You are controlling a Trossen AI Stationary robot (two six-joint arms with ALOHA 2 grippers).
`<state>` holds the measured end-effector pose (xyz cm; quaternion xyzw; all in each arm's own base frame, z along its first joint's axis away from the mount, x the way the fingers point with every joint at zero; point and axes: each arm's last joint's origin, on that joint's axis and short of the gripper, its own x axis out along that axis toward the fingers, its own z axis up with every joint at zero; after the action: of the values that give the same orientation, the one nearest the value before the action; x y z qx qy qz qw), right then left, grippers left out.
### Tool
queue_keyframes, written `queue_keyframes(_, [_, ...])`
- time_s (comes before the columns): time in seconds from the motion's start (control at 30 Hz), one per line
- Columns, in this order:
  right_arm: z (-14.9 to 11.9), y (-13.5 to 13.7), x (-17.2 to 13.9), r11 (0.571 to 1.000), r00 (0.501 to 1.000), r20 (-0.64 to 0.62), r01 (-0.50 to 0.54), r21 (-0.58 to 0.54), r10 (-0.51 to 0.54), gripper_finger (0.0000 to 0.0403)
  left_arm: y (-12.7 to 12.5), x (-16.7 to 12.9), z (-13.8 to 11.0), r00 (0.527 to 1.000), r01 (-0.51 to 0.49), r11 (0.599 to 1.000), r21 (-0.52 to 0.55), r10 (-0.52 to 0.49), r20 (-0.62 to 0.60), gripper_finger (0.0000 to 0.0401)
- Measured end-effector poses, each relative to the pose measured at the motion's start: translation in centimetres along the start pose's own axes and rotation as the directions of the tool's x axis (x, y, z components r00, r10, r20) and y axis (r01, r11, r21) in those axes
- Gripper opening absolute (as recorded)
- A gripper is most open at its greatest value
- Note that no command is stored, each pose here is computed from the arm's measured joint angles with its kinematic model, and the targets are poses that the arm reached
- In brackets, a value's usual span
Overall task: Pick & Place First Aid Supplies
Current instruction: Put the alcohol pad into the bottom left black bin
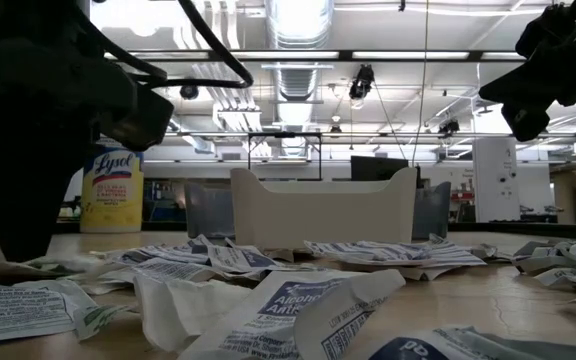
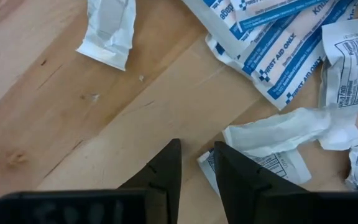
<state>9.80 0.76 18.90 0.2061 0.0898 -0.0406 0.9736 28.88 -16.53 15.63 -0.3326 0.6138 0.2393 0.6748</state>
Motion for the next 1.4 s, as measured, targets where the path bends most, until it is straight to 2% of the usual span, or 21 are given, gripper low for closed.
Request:
queue_keyframes(0.37, [0.0, 0.0, 0.0, 1.000, 1.000, 0.000, 0.000, 0.000, 0.000, 0.0008, 0.2, 0.1, 0.0, 1.000, -0.019, 1.000, 0.016, 0.019, -0.004, 0.0006])
queue_keyframes(0.7, [0.0, 0.0, 0.0, 1.000, 1.000, -0.001, 0.000, -0.002, 0.000, 0.0008, 0.6, -0.2, -0.1, 0.998, -0.056, 0.998, -0.008, 0.056, -0.009, 0.0000])
queue_keyframes(0.97, [0.0, 0.0, 0.0, 1.000, 1.000, -0.003, 0.001, -0.004, -0.001, 0.0008, 1.3, -2.6, -0.4, 0.980, -0.195, 0.981, 0.003, 0.195, -0.039, 0.0000])
queue_keyframes(1.23, [-0.1, 0.0, 0.0, 1.000, 1.000, -0.008, 0.004, -0.003, -0.004, 0.0008, 0.6, -5.7, 0.1, 0.961, -0.272, 0.961, 0.043, 0.270, 0.055, 0.0000])
queue_keyframes(1.4, [-0.1, 0.0, 0.0, 1.000, 1.000, -0.008, 0.004, -0.003, -0.004, 0.0008, 0.4, -7.5, 0.4, 0.933, -0.350, 0.936, 0.044, 0.343, 0.113, 0.0000])
